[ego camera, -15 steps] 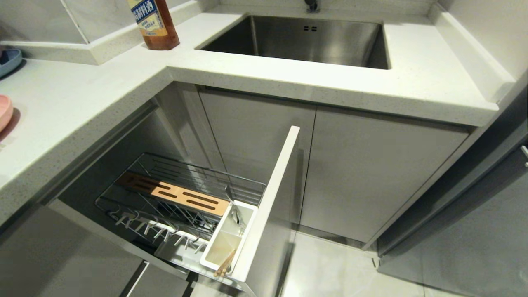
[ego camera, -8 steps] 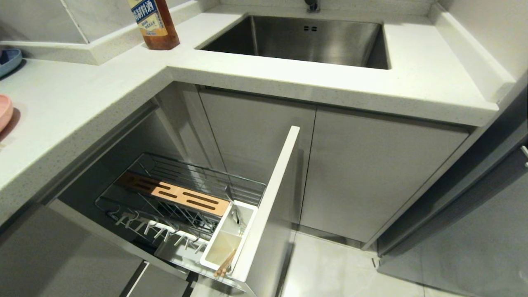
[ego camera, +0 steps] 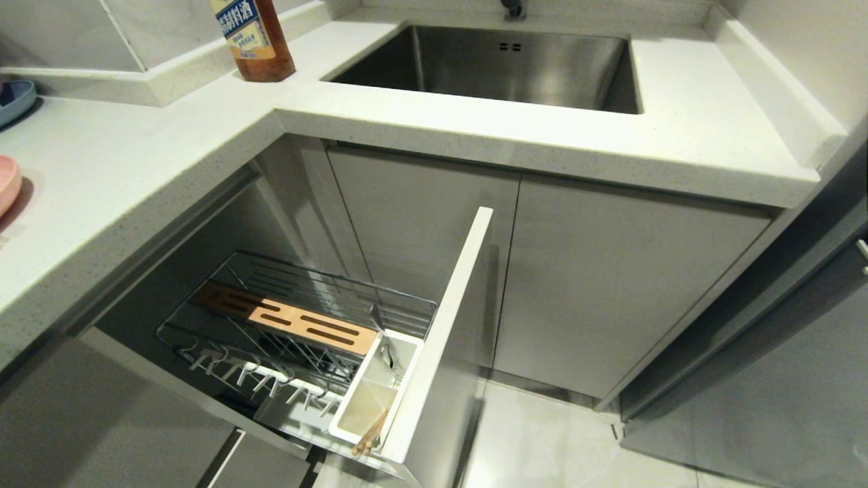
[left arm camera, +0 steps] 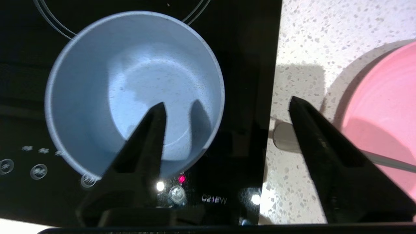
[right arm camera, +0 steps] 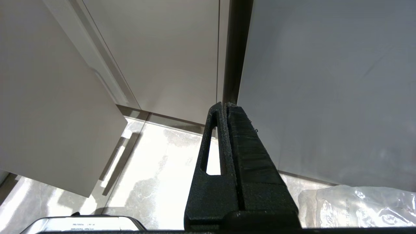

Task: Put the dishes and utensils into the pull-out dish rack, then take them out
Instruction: Pick up the bowl and place it in the cupboard

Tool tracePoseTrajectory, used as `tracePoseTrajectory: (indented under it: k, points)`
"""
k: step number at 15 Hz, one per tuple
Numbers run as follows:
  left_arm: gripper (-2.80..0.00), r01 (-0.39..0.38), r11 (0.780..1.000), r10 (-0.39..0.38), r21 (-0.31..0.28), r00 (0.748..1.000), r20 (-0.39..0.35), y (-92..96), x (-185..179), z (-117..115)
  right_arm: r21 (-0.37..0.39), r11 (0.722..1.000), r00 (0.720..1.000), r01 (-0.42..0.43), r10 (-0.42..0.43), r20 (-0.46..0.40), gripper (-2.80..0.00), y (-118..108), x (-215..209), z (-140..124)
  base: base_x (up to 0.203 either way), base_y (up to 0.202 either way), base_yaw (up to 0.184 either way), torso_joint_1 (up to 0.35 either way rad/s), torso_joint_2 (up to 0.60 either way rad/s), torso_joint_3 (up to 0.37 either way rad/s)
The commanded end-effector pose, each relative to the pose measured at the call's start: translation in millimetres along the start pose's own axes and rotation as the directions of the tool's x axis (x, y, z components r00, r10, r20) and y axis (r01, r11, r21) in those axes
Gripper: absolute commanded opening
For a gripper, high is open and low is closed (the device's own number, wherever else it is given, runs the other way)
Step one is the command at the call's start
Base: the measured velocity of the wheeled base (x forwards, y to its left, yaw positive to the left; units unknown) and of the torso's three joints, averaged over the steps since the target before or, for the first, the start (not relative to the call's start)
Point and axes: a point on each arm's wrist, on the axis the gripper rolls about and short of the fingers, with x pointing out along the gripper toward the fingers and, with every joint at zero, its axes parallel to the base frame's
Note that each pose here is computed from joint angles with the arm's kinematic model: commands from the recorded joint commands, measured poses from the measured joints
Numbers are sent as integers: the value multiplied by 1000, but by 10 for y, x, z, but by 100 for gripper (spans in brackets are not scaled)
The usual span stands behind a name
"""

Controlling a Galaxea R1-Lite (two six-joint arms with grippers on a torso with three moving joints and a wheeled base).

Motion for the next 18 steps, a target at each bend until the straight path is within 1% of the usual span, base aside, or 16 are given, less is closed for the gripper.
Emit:
tracePoseTrajectory:
  k: [1,2,4,6,9,12,13,14,18]
  points:
    - [0,-5,1000,4,-4,999,-33,0,114,2,1,1000,1000,0,0,-1,-280,0,1,-4,0,0,0,0,0,0]
    - [0,10,1000,-11,-6,999,-50,-3,166,6,0,1000,1000,0,0,-2,-280,0,1,-5,0,0,0,0,0,0]
    - [0,11,1000,-12,-13,999,-48,3,246,35,-1,1000,1000,-2,2,-1,-280,0,1,-4,0,0,0,0,0,0]
    - [0,29,999,-29,-14,997,-67,-4,324,30,-1,1000,1000,-1,1,-2,-280,0,1,-5,0,0,0,0,0,0]
    - [0,43,999,-44,-16,995,-84,-6,357,21,0,1000,1000,-1,1,-2,-280,0,1,-4,0,0,0,0,0,0]
    - [0,41,999,-42,-16,995,-88,-3,361,11,0,1000,1000,-2,2,-1,-280,0,1,-4,0,0,0,0,0,0]
    - [-156,40,999,-41,-16,995,-91,0,363,4,1,1000,1000,0,0,-1,-280,0,1,-4,0,0,0,0,0,0]
    - [-280,40,999,-41,-16,995,-92,1,363,1,-1,1000,1000,-1,1,-1,-280,0,1,-4,0,0,0,0,0,0]
    - [-280,44,999,-45,-15,996,-82,3,321,0,1,1000,1000,-2,2,-1,-280,0,1,-4,0,0,0,0,0,0]
